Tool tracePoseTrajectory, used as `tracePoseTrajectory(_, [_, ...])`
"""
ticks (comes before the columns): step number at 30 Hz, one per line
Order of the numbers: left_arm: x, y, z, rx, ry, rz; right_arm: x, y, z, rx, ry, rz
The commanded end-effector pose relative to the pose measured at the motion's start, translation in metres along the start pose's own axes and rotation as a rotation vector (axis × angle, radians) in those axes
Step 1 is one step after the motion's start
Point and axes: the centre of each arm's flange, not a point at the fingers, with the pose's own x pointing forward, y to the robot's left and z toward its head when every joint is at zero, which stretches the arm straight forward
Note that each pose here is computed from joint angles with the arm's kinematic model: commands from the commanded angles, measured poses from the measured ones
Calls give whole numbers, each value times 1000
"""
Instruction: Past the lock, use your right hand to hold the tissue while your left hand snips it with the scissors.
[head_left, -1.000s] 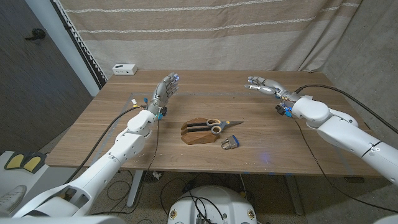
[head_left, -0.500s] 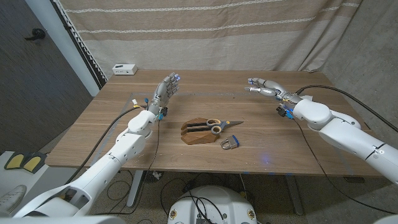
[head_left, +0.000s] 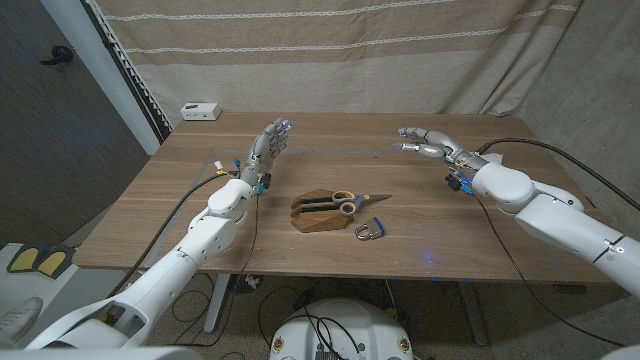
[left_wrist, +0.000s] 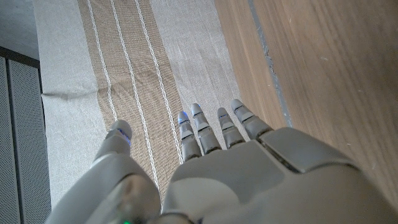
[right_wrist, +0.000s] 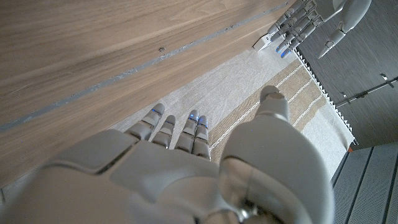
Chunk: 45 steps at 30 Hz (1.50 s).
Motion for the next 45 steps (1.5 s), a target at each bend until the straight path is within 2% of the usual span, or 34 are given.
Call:
tracePoseTrajectory(1, [-4, -1, -4, -8, 3, 4, -8, 5, 4, -21, -3, -6])
tracePoseTrajectory(19, [-3, -2, -2, -5, 12, -4, -11, 6, 10, -152, 13, 33])
tracePoseTrajectory(27, [1, -2, 0, 6, 0, 13, -11, 6, 12, -165, 16, 42])
tracePoseTrajectory(45, [3, -1, 2, 0, 12, -11, -20, 8, 15, -192, 42, 53])
